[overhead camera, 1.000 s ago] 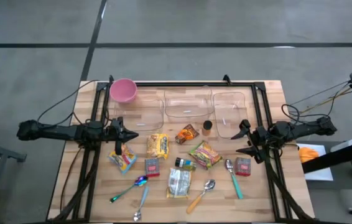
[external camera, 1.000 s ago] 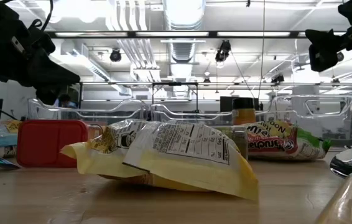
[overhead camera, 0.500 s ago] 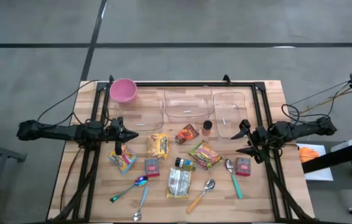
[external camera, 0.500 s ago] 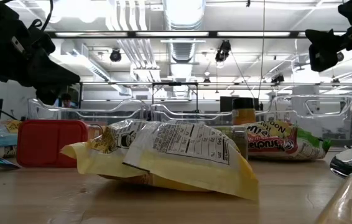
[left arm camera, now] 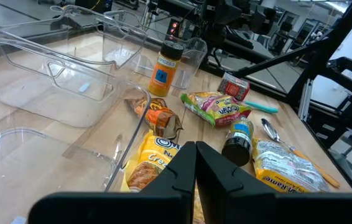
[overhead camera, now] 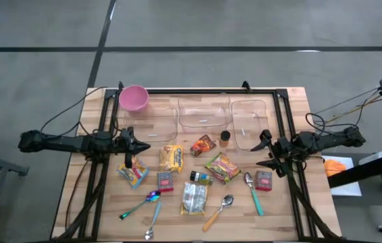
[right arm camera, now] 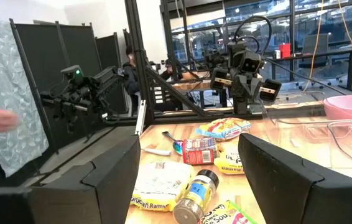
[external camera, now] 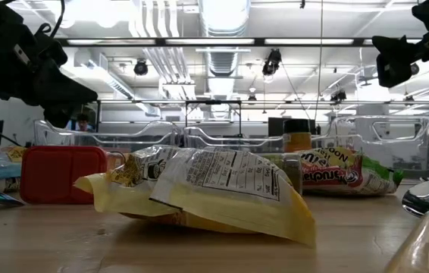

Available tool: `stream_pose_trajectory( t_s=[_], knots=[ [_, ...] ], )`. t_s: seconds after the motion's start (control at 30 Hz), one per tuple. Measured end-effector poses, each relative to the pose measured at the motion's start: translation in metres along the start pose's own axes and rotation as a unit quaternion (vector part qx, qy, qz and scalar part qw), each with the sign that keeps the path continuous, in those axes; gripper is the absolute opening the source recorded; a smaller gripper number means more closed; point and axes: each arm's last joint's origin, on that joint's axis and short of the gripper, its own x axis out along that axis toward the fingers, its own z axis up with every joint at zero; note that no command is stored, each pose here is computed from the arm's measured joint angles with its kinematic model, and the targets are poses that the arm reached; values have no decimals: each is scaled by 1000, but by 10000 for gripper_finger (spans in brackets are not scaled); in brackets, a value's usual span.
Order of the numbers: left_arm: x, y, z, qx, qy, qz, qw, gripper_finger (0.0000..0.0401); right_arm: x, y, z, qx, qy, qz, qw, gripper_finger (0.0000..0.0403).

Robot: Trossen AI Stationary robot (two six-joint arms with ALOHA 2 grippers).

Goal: Pick & Place Food Item

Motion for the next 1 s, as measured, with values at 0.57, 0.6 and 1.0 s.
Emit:
stream_pose_trajectory(
  t_s=[0.57,0.6,1.0],
  knots=[
    [-1,-2,11,-41,-63,9,997,18,0,0,1,-11,-5,-5,1000,267],
    [-1,-3,16,-56,-91,6,994,18,0,-1,3,-11,-17,-15,1000,267],
    [-23,-37,112,-18,-96,19,995,18,-4,-4,25,183,-164,-88,965,267]
  ],
)
